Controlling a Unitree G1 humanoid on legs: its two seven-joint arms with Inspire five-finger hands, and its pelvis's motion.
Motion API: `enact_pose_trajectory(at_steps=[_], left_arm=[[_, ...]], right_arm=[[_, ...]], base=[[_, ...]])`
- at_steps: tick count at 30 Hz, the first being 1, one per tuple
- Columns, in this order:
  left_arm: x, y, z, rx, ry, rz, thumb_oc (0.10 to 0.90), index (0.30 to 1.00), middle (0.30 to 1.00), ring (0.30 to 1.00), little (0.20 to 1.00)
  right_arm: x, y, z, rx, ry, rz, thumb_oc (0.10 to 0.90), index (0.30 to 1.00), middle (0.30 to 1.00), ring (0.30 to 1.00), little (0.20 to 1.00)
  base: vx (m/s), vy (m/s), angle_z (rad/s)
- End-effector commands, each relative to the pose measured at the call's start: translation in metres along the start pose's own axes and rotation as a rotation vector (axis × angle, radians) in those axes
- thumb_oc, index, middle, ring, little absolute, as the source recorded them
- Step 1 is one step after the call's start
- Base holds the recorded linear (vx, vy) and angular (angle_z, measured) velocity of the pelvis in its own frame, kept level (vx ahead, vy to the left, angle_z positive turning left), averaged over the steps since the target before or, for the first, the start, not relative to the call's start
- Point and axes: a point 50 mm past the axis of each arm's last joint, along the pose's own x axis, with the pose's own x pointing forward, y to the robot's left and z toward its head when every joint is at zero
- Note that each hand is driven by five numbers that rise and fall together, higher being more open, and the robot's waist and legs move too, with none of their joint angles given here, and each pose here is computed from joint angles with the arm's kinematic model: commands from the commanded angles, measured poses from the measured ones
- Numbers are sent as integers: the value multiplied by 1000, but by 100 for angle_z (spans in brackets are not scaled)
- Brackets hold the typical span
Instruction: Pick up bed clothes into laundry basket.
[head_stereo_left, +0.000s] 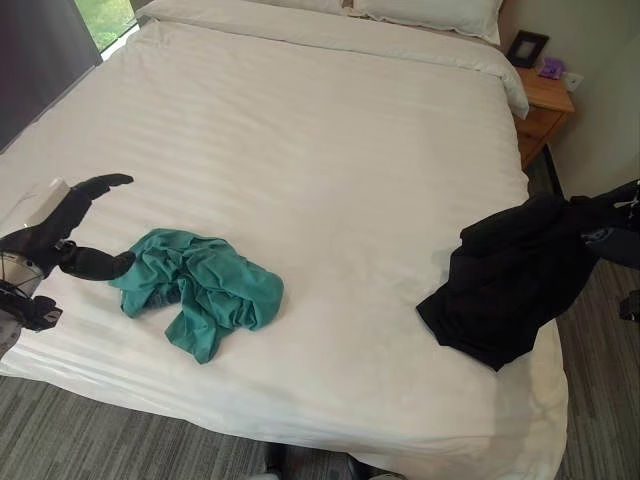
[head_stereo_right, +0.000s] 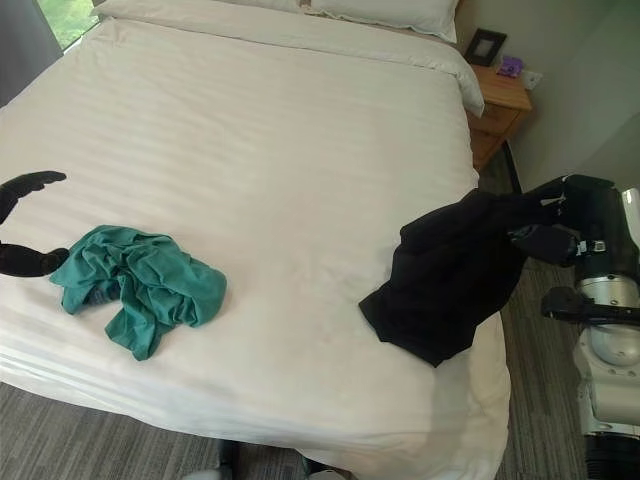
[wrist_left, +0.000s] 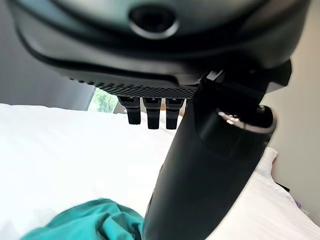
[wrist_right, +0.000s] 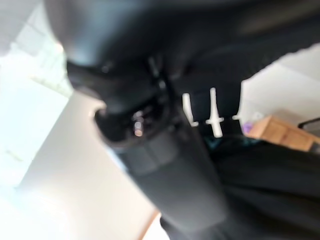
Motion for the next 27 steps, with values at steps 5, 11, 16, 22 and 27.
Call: enact_pose_trajectory(at_steps=[5, 11, 16, 22, 27], left_arm=[[18, 18, 19, 59, -67, 1, 800, 900, 900, 900, 900], [24, -29, -5, 66, 61, -154, 800, 900, 900, 900, 900], [16, -70, -48, 37, 284, -260, 800, 900, 900, 900, 900], [13, -91, -60, 46, 358, -278, 800, 900, 900, 900, 900], [13, -99, -60, -78, 371, -198, 800, 900, 900, 900, 900]], right_arm=[[20, -18, 62, 58, -287, -90, 400, 300, 300, 300, 300], [19, -11, 56, 63, -260, -81, 400, 300, 300, 300, 300], [17, -10, 51, 70, -242, -91, 400, 300, 300, 300, 300], [9, -11, 41, 53, -213, -109, 400, 300, 300, 300, 300], [3, -14, 32, 58, -180, -130, 400, 300, 300, 300, 300]], base=[[-4, 0, -1], [-1, -1, -1], [3, -1, -3], [32, 3, -13], [34, 10, -11]])
